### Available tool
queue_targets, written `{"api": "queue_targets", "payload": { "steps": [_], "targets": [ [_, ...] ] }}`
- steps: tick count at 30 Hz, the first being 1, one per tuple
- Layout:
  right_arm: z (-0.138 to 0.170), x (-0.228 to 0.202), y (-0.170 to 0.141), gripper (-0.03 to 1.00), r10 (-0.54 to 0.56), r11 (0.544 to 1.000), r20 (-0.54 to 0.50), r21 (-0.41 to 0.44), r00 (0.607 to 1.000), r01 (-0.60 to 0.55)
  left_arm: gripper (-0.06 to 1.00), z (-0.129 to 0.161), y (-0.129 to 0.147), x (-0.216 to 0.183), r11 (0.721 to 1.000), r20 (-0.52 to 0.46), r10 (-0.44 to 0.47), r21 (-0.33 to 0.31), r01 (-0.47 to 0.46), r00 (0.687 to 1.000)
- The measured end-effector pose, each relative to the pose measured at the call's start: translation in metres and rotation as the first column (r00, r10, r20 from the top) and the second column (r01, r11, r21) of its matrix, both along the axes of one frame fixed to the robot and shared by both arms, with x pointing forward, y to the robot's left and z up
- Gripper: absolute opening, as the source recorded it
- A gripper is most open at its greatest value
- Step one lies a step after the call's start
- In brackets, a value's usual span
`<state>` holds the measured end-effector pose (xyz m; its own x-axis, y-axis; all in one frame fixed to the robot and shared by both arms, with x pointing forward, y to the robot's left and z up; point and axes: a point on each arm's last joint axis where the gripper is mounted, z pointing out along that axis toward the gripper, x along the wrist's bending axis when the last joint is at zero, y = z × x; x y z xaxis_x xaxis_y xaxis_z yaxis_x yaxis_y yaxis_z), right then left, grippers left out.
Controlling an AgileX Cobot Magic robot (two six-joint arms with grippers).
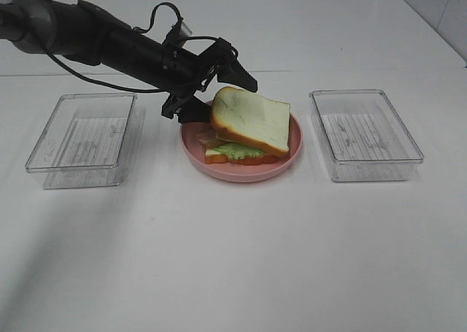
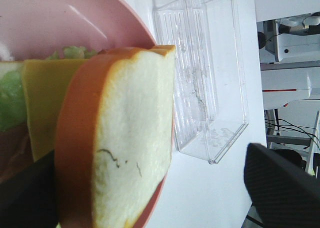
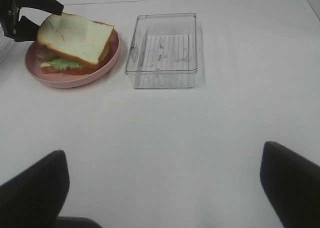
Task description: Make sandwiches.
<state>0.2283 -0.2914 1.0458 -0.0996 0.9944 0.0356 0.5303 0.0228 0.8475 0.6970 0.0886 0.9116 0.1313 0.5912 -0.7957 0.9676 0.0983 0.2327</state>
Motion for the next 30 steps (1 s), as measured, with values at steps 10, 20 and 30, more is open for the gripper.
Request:
{"api": "queue_targets", "payload": {
  "steps": [10, 20, 30],
  "targets": [
    [0.000, 0.000, 0.000, 0.98, 0.000, 1.000, 0.000, 0.000, 1.000, 0.000, 0.86, 0.032, 0.005, 0.004, 0.994, 0.063, -0.012, 0.105, 0.006, 0.998],
    [0.000, 0.000, 0.000, 0.98, 0.000, 1.000, 0.000, 0.000, 1.000, 0.000, 0.86, 0.083, 0.028, 0.008, 0.908, 0.117, -0.054, 0.419, 0.000, 0.992],
    [0.000, 0.000, 0.000, 0.98, 0.000, 1.000, 0.000, 0.000, 1.000, 0.000, 0.94, 0.133, 0.069, 0.001, 0.678, 0.136, -0.035, 0.731, -0.077, 0.990]
  ]
}}
